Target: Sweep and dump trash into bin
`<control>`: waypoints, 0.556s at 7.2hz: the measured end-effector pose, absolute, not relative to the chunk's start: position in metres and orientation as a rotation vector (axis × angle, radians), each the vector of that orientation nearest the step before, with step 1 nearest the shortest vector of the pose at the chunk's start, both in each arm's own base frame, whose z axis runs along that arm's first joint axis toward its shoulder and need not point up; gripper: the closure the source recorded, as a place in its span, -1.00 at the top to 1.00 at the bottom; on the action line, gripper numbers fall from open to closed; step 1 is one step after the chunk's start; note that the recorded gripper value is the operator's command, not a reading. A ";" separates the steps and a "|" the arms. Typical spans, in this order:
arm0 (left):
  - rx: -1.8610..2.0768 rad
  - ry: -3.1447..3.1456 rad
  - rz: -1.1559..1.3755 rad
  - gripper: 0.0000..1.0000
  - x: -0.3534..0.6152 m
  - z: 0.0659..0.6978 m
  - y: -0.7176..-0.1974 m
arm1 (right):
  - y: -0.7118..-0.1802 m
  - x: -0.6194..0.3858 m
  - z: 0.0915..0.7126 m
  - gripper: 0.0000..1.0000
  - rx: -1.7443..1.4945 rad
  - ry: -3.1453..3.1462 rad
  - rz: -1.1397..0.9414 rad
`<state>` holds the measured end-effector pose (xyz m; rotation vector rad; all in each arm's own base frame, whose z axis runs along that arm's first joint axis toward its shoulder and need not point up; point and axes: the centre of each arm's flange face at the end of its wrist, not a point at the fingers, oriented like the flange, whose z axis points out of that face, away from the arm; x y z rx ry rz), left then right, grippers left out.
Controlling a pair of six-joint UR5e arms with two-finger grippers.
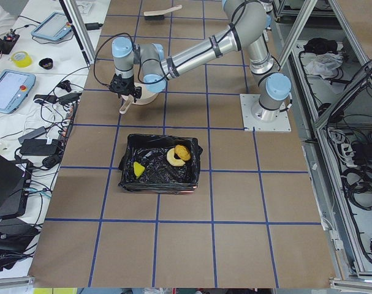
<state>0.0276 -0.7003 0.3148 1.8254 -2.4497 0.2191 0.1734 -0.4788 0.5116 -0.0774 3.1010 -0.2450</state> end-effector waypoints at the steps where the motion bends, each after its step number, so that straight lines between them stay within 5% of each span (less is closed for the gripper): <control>1: 1.663 -2.592 0.266 0.89 0.025 0.338 -0.693 | -0.477 0.174 0.510 1.00 -0.082 3.103 -0.217; 4: 0.896 -3.104 0.406 1.00 0.013 0.406 -0.665 | -0.478 0.174 0.511 1.00 -0.094 3.101 -0.196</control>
